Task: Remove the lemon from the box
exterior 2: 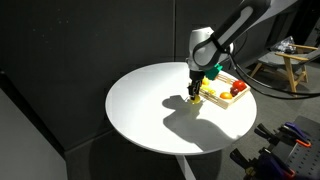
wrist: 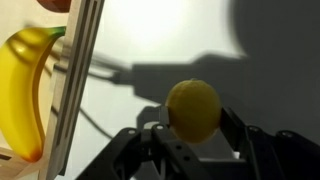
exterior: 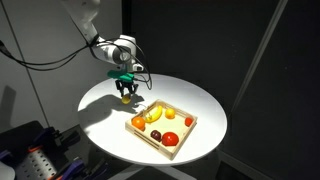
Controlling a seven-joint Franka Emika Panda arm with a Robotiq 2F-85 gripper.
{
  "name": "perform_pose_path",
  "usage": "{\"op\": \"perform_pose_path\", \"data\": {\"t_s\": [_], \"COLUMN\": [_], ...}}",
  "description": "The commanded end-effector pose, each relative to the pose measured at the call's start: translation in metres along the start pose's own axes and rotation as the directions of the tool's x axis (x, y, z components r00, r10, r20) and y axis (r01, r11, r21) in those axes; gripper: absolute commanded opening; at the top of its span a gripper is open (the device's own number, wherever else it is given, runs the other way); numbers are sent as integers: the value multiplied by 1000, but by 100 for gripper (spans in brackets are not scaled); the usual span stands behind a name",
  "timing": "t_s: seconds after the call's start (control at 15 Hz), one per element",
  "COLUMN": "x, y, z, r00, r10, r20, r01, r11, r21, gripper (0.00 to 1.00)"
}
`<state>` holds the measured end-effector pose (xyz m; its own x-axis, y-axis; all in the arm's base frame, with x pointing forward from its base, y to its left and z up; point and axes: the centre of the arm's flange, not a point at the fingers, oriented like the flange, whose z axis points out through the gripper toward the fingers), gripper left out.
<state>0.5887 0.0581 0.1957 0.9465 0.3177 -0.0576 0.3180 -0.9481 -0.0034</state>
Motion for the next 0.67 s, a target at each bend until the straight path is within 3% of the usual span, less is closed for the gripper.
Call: {"op": "perform_pose_path", "data": {"t_s": [0.0,0.6], "x": [11,17], "y": [0,-1], "z": [9,21], "r00": [1000,999], "r10": [-16,-15], "r20": [-6,-35], "r01": [16,14], "r11": [1000,1000], "r21": [-1,-3], "gripper": [30,30]}}
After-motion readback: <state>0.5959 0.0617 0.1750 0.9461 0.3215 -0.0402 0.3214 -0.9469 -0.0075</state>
